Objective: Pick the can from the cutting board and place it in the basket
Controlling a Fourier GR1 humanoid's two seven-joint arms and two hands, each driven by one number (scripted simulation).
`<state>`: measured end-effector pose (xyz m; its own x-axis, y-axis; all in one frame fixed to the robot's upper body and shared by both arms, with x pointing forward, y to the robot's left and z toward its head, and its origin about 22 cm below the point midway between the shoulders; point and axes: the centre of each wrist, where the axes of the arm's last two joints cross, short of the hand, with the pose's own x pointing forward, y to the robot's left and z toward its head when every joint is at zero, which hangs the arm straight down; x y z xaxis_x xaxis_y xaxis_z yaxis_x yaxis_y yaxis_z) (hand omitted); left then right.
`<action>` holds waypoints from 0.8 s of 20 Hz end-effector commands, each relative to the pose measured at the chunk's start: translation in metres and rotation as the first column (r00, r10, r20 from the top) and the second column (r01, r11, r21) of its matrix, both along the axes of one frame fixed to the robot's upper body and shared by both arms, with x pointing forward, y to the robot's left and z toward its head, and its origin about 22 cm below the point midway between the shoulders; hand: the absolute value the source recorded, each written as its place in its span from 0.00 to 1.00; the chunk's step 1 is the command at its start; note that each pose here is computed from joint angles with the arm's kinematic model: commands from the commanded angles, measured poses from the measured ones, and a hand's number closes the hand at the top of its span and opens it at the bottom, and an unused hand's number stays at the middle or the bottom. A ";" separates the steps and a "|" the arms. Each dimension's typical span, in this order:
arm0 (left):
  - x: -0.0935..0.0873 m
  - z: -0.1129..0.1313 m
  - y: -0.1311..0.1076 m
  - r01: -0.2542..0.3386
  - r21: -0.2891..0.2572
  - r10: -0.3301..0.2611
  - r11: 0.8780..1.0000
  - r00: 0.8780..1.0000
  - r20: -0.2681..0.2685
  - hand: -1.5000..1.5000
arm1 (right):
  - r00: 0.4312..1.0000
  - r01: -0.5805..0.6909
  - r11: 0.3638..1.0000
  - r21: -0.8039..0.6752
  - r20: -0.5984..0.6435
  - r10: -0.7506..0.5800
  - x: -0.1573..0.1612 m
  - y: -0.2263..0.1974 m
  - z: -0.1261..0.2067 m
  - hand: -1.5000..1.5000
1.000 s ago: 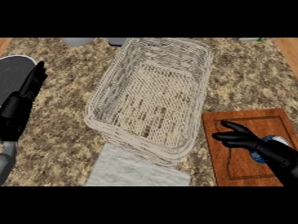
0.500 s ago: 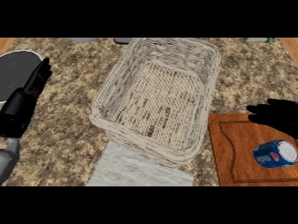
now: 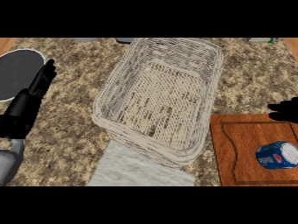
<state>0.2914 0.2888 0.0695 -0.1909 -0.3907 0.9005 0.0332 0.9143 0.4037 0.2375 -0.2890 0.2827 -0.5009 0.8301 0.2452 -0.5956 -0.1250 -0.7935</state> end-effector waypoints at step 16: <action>-0.003 -0.002 -0.010 -0.006 -0.001 0.006 1.000 1.000 0.002 0.50 | 0.991 -0.056 0.970 -0.239 -0.128 0.026 0.033 -0.007 -0.083 0.00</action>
